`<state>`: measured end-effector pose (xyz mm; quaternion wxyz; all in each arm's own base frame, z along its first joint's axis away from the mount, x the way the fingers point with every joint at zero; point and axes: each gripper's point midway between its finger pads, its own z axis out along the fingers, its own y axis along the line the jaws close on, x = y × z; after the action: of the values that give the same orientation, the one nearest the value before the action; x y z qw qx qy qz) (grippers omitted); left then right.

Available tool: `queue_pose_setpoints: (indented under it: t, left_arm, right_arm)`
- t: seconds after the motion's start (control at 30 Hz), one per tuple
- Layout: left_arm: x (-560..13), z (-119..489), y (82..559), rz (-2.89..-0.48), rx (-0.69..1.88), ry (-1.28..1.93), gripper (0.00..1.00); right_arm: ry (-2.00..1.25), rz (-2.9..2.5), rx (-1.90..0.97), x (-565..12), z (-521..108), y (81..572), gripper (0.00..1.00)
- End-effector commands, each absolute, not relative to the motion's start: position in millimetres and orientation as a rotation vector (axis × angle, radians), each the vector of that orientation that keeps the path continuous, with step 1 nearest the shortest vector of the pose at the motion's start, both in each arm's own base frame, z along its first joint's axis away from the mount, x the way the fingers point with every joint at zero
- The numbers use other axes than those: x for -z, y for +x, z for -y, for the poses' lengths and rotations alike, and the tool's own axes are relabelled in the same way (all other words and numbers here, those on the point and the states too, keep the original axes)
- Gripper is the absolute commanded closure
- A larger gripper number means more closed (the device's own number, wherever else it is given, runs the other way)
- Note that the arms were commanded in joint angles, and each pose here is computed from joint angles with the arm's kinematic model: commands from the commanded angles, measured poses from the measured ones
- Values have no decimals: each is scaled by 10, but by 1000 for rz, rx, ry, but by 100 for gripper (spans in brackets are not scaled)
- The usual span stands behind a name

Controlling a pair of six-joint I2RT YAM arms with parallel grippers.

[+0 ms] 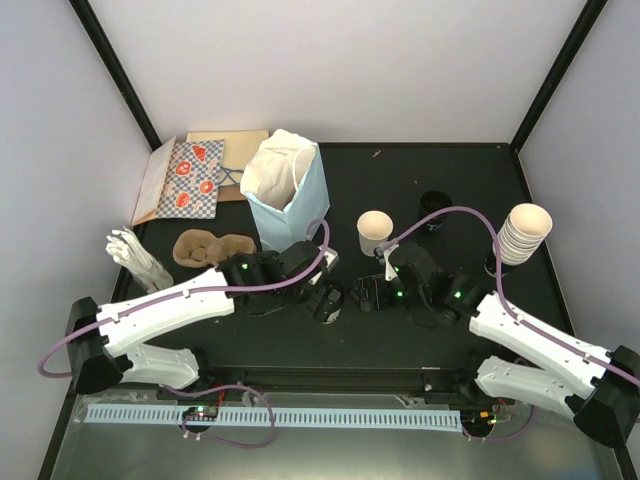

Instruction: Pack the takeout coffee

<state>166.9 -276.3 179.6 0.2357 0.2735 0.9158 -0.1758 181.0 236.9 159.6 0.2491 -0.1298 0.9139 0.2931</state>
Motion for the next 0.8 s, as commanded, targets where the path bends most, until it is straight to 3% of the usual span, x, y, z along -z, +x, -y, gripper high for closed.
queue_pose_setpoints:
  t: [0.0, 0.77]
  left_arm:
    - [-1856, 2815, 1636, -2534, 475, 779, 1]
    - [-1515, 2921, 1688, -2636, 367, 805, 1]
  right_arm:
    - [-363, -2452, -824, -1678, -2418, 1849, 3]
    - [-338, -2464, -819, -1622, -2408, 1859, 2]
